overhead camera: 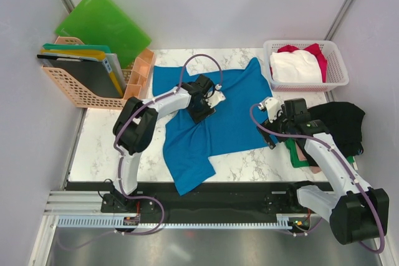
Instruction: Fold and stack the t-shirts
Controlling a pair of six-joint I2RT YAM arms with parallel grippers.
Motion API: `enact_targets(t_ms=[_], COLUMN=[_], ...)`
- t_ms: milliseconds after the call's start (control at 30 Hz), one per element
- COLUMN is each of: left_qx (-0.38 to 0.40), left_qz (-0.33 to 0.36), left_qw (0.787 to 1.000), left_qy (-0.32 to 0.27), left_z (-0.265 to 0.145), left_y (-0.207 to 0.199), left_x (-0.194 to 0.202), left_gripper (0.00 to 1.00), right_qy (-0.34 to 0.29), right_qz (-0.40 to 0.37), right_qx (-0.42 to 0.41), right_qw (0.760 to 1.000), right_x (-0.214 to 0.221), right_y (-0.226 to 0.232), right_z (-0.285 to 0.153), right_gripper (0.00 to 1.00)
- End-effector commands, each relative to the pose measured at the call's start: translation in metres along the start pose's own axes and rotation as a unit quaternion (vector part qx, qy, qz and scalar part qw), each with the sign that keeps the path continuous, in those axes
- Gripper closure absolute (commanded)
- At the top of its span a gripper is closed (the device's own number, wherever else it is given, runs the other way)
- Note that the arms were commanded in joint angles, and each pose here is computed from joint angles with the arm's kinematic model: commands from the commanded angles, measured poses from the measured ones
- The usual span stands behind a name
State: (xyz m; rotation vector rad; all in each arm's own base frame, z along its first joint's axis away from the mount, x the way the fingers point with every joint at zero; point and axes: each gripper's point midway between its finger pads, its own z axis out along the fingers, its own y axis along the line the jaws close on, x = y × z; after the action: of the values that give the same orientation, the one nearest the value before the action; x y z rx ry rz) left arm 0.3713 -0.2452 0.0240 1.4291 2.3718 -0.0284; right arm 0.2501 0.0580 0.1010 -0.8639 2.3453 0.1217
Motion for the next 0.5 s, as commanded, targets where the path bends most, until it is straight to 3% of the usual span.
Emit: enact_targets(t_ms=[0, 200, 467], left_qx=[0.005, -0.026, -0.108], left_qz=[-0.014, -0.006, -0.004], left_qw=[1.0, 1.0, 0.991], left_qy=[-0.011, -0.013, -0.081], left_z=[-0.002, -0.014, -0.092], left_y=[0.001, 0.012, 0.046], left_x=[-0.011, -0.01, -0.035], left_gripper=[0.36, 0.36, 0.35], right_qy=[-0.004, -0.002, -0.009], right_qz=[-0.007, -0.009, -0.009], right_qx=[0.01, 0.011, 0.009], right_qw=[1.0, 1.0, 1.0], right_x=[0.001, 0.004, 0.001], right_y=[-0.002, -0.002, -0.001], right_z=[-0.001, -0.001, -0.004], right_gripper=[0.02, 0.02, 0.02])
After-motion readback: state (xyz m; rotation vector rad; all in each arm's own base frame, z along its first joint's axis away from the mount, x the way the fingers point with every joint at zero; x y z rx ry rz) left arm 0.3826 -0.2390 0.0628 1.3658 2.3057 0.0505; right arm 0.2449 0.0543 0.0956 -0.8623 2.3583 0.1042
